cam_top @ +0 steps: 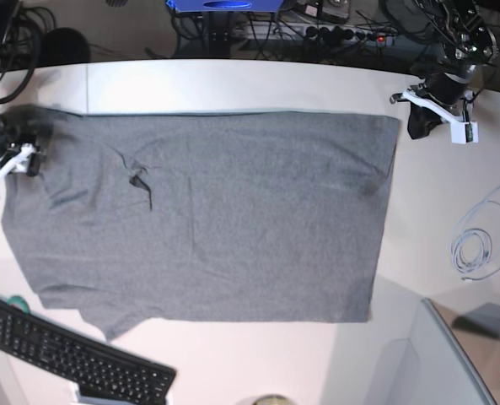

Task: Layout the t-shirt on the table in an organized manner, then fold the t-shirt properly
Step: 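Regrasp the shirt edge corners with both grippers and hold them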

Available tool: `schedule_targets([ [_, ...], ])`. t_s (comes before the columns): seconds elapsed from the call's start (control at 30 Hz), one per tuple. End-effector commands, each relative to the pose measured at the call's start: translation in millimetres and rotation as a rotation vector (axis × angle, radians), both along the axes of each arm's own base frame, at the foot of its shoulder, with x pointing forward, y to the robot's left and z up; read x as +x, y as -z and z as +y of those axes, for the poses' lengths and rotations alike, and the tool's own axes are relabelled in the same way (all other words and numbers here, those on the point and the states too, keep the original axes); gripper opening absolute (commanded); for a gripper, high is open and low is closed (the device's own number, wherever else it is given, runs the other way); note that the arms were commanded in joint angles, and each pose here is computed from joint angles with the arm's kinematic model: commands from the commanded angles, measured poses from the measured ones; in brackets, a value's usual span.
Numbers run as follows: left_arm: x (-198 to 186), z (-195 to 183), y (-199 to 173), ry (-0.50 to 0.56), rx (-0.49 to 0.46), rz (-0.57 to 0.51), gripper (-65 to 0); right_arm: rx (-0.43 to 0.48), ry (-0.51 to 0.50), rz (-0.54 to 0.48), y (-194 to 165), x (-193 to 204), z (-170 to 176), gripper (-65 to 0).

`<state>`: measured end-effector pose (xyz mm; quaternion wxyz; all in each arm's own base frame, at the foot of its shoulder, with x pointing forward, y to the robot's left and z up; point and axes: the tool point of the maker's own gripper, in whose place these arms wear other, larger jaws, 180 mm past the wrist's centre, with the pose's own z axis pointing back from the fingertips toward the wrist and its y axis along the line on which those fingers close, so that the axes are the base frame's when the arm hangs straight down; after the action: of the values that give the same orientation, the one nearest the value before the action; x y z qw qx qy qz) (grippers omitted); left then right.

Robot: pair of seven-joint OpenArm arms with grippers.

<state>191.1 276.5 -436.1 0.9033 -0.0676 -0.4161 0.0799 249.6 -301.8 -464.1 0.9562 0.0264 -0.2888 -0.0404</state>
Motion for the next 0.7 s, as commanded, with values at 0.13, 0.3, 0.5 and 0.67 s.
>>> schedule_targets([
  [0.13,6,3,-10,0.002,0.005,-0.044,-65.0,-0.011,0.016,-0.037,-11,23,-18,-33.0],
  [0.3,-1,3,3,-0.011,-0.020,-0.012,-65.0,-0.009,0.039,0.012,1,13,-29,-33.0],
  [0.5,-6,1,12,-0.022,-0.042,0.009,-65.0,-0.009,0.043,0.048,9,0,-32,-33.0],
  [0.67,-3,2,10,-0.020,-0.039,0.003,-65.0,-0.001,0.046,0.061,14,-5,-29,-33.2],
])
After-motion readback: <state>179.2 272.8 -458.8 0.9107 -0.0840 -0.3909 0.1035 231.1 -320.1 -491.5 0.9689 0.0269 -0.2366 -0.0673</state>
